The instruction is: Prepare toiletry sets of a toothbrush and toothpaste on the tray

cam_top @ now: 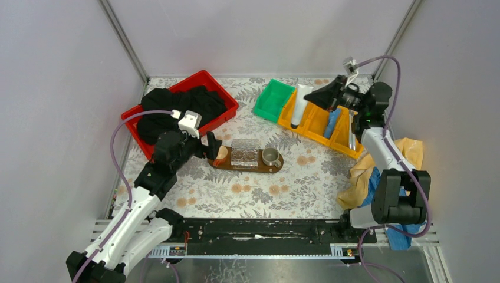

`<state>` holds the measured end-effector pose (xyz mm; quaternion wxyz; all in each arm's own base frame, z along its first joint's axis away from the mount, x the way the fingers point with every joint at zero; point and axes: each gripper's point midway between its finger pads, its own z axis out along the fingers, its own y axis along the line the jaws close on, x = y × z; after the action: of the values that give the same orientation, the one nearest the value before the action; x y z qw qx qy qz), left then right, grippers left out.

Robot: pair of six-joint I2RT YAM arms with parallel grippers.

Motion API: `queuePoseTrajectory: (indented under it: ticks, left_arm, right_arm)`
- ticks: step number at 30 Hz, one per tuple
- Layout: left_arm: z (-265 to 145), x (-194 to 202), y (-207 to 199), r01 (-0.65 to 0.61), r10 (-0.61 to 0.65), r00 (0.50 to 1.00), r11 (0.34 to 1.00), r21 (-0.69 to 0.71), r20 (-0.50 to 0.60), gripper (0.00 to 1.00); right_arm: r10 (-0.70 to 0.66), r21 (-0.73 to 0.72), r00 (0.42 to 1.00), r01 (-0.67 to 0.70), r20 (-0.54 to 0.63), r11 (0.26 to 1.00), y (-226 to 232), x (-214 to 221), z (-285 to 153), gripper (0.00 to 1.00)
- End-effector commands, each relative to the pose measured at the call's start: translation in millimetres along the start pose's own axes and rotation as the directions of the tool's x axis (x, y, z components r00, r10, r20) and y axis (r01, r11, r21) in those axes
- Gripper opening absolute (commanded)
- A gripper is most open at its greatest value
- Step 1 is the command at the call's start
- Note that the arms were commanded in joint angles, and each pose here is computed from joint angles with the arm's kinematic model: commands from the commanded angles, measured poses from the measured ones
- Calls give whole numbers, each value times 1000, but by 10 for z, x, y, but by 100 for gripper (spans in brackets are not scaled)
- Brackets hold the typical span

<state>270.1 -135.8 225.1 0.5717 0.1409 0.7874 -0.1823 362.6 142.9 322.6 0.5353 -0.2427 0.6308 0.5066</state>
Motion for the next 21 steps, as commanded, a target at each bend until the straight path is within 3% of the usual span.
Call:
queuePoseTrajectory:
  ticks: [1, 12, 21]
  left_arm:
    - [6, -145, 27, -15, 16, 997, 1000, -9, 70, 100]
    - [-3, -140, 116, -22, 26, 997, 998, -58, 74, 100]
    - [2, -134, 128, -22, 27, 997, 998, -62, 77, 100]
  right_arm:
    - [-168, -192, 985, 171, 31, 966, 594, -90, 313, 0]
    - [-232, -450, 971, 232, 56, 862, 1199, 287, 1009, 0]
    - [-203, -508, 978, 198, 47, 838, 1271, 489, 1331, 0]
